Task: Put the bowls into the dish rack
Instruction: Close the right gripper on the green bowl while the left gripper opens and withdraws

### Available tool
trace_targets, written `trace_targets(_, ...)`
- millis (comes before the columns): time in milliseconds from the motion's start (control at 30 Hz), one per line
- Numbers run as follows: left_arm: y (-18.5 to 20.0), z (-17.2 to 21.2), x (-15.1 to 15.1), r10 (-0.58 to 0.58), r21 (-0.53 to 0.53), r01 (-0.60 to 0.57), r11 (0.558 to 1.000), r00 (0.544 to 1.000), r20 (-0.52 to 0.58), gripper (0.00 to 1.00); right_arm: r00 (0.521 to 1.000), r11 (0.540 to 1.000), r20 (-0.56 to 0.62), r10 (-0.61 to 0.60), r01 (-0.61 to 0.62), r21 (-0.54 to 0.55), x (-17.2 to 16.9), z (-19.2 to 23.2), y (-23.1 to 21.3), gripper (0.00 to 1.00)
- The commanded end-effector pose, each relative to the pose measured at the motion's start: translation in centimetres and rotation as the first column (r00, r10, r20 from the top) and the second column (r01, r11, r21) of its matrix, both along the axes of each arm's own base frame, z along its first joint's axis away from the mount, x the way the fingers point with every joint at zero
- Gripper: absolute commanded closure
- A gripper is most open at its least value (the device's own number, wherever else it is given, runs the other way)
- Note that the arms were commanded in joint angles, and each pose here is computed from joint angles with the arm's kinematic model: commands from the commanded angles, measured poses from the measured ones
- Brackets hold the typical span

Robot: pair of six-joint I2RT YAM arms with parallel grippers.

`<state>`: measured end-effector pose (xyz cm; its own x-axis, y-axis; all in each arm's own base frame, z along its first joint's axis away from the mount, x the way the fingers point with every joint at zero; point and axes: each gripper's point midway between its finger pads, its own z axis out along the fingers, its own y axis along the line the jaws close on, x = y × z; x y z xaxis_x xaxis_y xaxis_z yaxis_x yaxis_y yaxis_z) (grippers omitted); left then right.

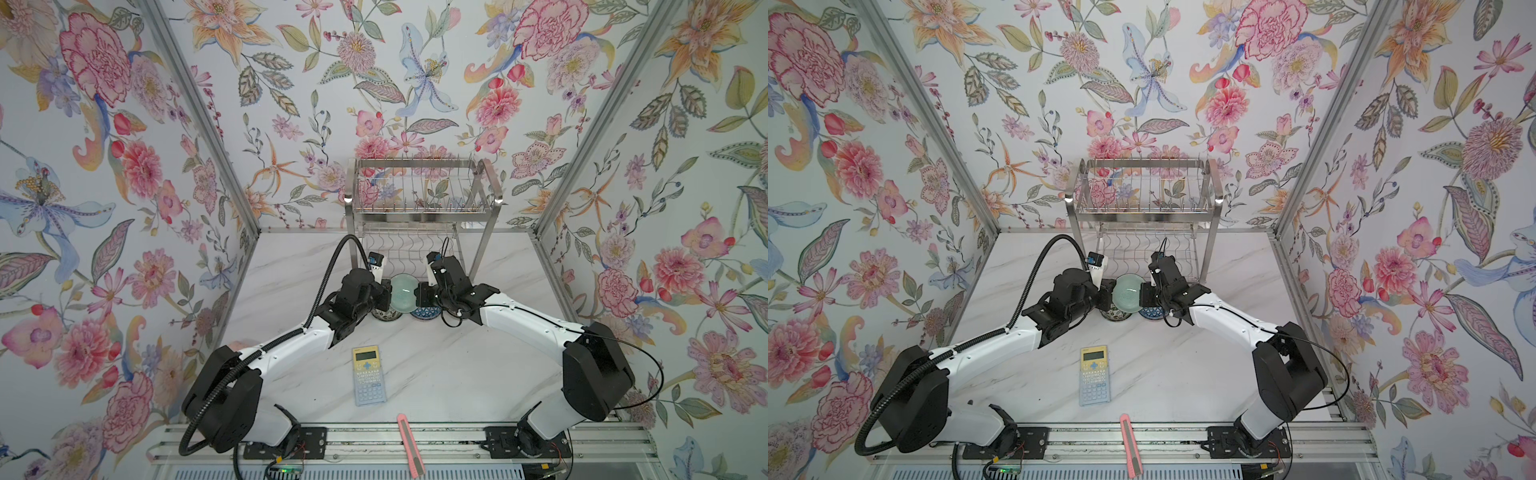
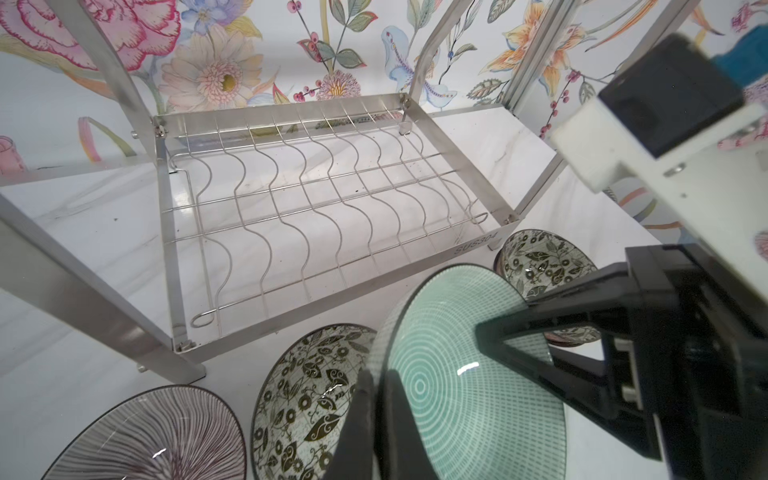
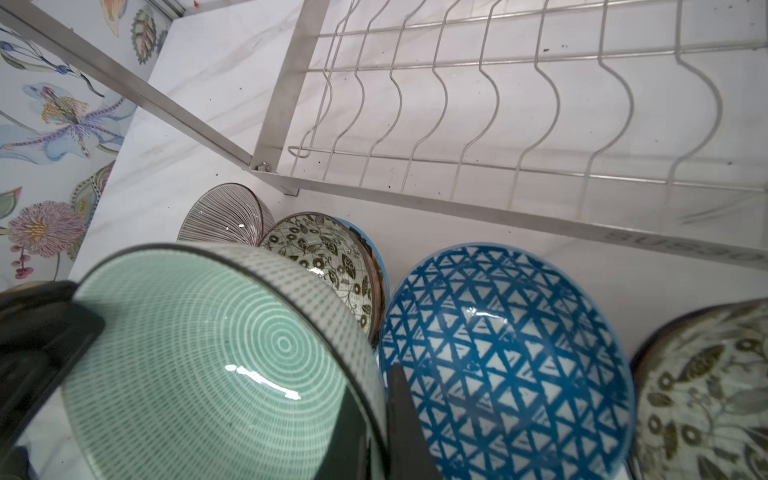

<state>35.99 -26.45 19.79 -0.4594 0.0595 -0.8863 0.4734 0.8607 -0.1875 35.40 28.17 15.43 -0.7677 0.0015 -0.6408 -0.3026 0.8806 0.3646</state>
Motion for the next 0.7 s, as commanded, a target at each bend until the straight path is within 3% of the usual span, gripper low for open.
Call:
trace_targets(0,0.1,3.2,0.4,0.022,-0.031,-0.02,0.999,0.998,0.064,0.84,0.997,1.0,0.079,0.005,-0.005,0.005,0.6,2.7,0.4,1.0)
trace_targets(67,1.2,3.5,0.4,0.054,0.018,-0.055,0.998,0.997,0.061,0.08,0.994,1.0,0.112,-0.004,0.007,-0.028,0.9,3.4,-0.4,1.0)
trace_targets(100,1.8,3.6,0.2,0.06,0.049,-0.063,0.997,0.996,0.06,0.01,0.992,0.999,0.127,-0.008,0.014,-0.047,1.2,3.7,-0.8,1.0)
trace_targets(233,5.8,5.9,-0.3,0.107,0.182,-0.121,0.976,0.991,0.085,0.01,0.977,0.986,0.211,-0.032,0.065,-0.153,2.3,5.0,-2.9,1.0)
trace_targets(400,12.6,9.2,-0.8,0.195,0.199,-0.209,0.958,0.977,0.086,0.01,0.933,0.919,0.353,-0.075,0.202,-0.34,4.5,6.9,-6.2,1.0)
trace_targets(500,16.3,11.1,-1.4,0.257,0.238,-0.279,0.93,0.959,0.119,0.01,0.902,0.842,0.421,-0.094,0.298,-0.449,6.0,7.6,-8.0,1.0)
trace_targets(667,20.3,12.2,-1.6,0.328,0.286,-0.373,0.883,0.925,0.192,0.01,0.846,0.674,0.523,-0.102,0.446,-0.589,8.9,8.2,-9.9,1.0)
